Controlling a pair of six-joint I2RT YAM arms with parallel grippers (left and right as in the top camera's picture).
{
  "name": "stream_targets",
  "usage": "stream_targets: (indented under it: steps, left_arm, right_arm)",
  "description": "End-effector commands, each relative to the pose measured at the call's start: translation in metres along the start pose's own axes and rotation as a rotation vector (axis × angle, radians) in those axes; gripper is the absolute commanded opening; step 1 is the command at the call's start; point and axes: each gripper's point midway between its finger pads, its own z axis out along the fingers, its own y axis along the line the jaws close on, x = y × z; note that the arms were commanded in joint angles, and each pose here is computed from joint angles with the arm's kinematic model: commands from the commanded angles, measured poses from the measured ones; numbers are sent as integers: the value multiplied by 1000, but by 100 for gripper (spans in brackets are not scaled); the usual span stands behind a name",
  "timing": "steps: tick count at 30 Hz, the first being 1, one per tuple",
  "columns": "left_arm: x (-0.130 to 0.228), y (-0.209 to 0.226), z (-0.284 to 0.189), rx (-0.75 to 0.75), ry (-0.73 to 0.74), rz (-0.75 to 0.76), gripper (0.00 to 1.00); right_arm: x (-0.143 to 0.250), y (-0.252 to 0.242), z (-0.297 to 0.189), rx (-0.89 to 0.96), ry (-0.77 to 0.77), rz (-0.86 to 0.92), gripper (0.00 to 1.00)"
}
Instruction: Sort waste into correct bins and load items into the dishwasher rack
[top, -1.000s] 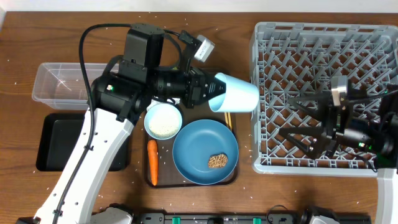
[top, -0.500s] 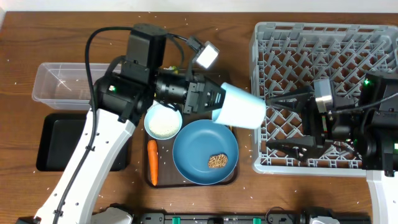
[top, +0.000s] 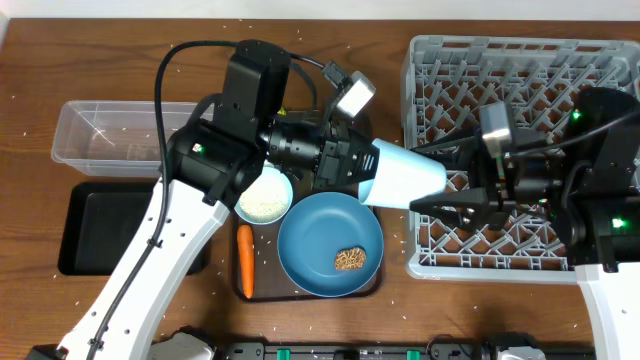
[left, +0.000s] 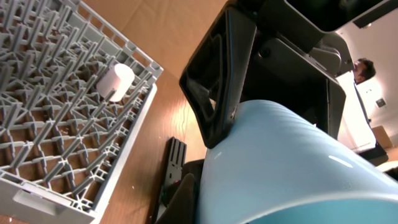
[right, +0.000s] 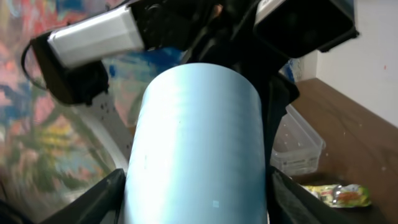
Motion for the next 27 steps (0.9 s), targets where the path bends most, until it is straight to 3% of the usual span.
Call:
stream_targets:
  steps: [1, 7, 8, 10, 12, 13, 19, 27]
  left_arm:
    - [-5, -15, 0, 26, -9, 54, 6]
    - [-13, -17, 0, 32, -29, 101, 9]
    - [-14, -17, -1, 32, -33, 107, 17]
    - [-16, -18, -1, 32, -38, 120, 42]
    - [-19, -15, -3, 19, -49, 128, 59]
    - [-21, -11, -5, -4, -59, 126, 62]
    - [-31, 12, -25, -99, -114, 101, 70]
    - [-35, 37, -59, -187, -169, 21, 71]
  right_arm:
    - [7, -12, 7, 68, 35, 103, 53]
    - [9, -14, 8, 81, 42, 123, 48]
    - [10, -18, 8, 102, 45, 141, 47]
    - [13, -28, 6, 166, 56, 177, 46]
    - [17, -39, 3, 230, 68, 195, 45]
    - [19, -44, 1, 265, 75, 201, 46]
    - [37, -71, -23, 501, 124, 276, 44]
    - [59, -87, -99, 891, 100, 475, 43]
